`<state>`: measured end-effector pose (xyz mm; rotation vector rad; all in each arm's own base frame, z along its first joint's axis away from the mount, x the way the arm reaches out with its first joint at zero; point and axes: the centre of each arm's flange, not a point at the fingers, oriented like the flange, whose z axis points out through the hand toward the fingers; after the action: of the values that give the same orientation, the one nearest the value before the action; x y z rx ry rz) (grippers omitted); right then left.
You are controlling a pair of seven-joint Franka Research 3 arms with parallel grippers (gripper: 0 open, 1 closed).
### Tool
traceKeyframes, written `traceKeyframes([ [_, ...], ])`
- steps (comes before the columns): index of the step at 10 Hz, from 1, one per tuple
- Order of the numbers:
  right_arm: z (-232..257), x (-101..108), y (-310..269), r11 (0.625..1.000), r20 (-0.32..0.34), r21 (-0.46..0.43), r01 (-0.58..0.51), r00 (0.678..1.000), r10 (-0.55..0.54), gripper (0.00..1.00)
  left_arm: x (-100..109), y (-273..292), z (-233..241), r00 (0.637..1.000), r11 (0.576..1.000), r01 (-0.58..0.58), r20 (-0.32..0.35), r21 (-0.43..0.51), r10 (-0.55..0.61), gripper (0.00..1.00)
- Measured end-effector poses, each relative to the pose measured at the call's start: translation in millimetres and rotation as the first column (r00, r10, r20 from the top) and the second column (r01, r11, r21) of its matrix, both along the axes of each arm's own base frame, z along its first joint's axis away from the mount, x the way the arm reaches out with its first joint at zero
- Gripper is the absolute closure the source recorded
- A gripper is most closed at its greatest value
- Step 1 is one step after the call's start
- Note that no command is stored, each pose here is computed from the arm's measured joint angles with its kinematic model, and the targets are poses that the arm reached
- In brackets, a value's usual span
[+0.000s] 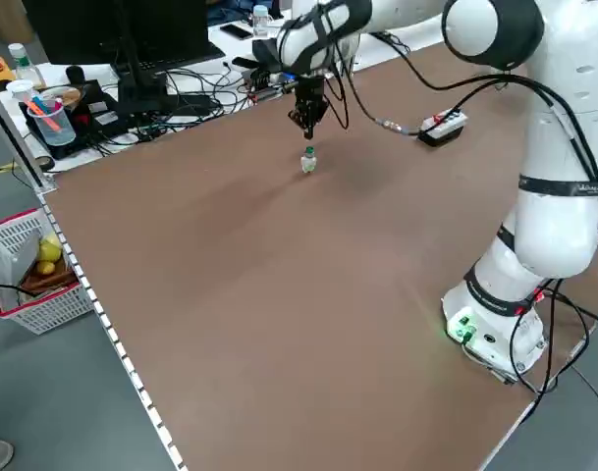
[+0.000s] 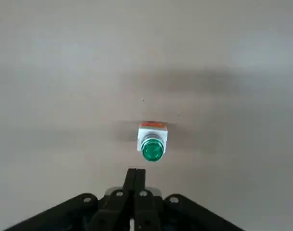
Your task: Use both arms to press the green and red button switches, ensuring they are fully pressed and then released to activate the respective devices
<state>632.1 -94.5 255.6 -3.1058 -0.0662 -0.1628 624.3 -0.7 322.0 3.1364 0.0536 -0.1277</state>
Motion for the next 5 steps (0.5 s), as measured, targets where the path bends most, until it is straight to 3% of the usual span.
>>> traceKeyframes([
  [1,0,0,-1,1.0,0.0,0.0,0.006,1.0,-0.006,0.88,2,1,18,1.0,1.0,-0.001,-0.004,0.01,0.001,0.92],
  [5,1,1,-1,1.0,0.001,0.001,0.02,1.0,-0.02,0.88,10,-19,121,1.0,0.999,0.009,0.001,0.032,-0.009,0.38],
])
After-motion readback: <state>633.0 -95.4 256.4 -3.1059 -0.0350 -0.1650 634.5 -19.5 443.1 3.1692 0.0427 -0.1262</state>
